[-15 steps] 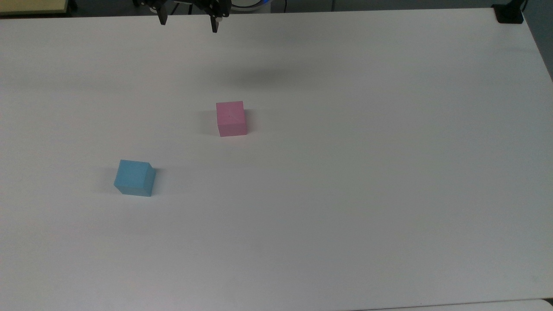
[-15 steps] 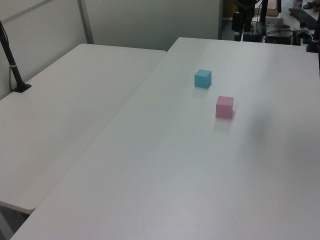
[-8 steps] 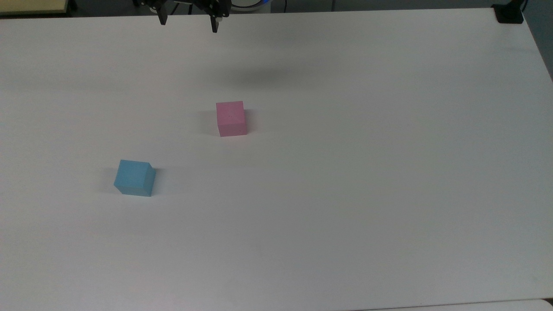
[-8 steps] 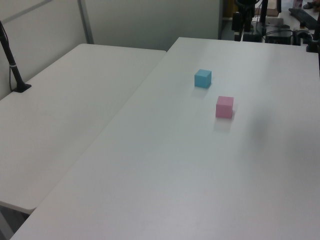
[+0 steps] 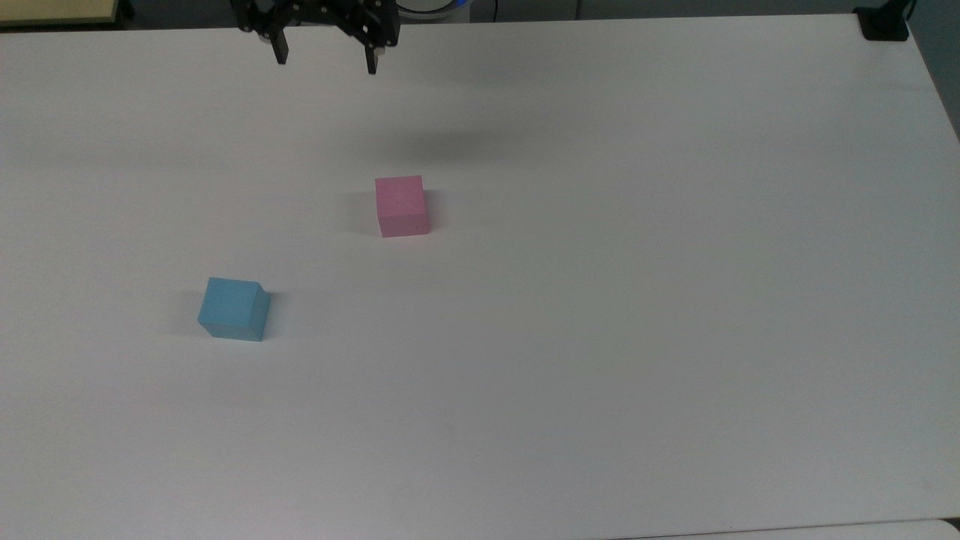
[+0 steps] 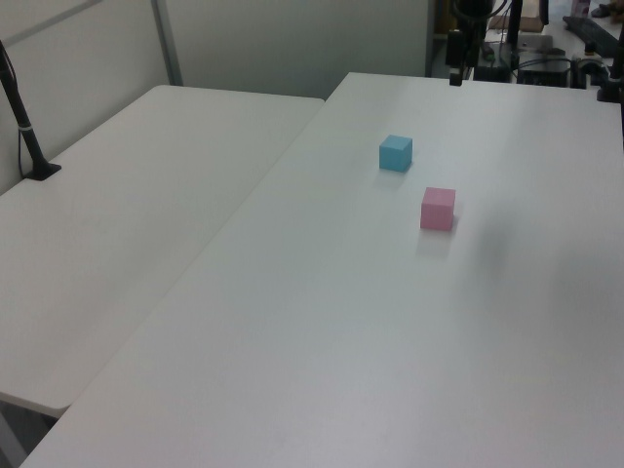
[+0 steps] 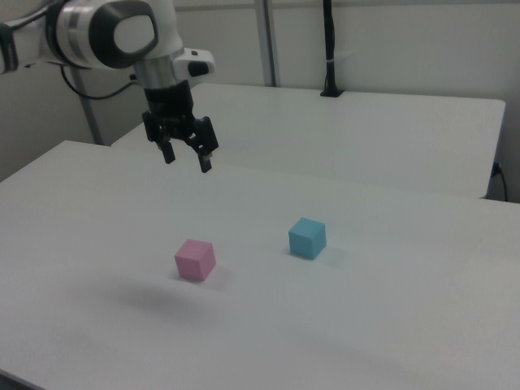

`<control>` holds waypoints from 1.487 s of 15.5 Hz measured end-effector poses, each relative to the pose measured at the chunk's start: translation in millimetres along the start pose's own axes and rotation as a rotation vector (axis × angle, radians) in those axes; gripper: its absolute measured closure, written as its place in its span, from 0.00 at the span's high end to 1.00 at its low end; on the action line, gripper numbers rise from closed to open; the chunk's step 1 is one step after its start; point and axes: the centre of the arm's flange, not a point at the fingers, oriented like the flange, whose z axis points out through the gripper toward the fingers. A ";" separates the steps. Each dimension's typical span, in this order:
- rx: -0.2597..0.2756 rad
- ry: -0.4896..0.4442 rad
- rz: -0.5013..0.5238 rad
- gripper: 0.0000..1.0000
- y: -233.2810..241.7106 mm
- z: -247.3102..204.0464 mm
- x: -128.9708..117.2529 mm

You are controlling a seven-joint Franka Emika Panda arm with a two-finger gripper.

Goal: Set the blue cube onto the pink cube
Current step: 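Move the open gripper down over the light-blue cube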

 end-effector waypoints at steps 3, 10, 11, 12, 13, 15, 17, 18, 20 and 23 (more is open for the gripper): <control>-0.011 0.014 -0.004 1.00 8.5 30.9 21.8; -0.030 -0.115 -0.150 1.00 -8.4 149.5 58.5; -0.031 -0.116 -0.154 1.00 -11.1 151.2 58.8; -0.031 -0.107 -0.155 1.00 -11.8 150.1 59.8; -0.032 -0.083 -0.152 1.00 -10.7 148.1 62.5; -0.041 -0.015 -0.127 1.00 3.1 144.9 70.7; -0.060 0.072 -0.086 1.00 31.5 146.9 81.9; -0.074 0.112 -0.063 1.00 47.6 152.2 87.8; -0.101 0.160 -0.031 1.00 72.9 172.2 97.2; -0.130 0.193 -0.003 1.00 99.2 210.2 106.5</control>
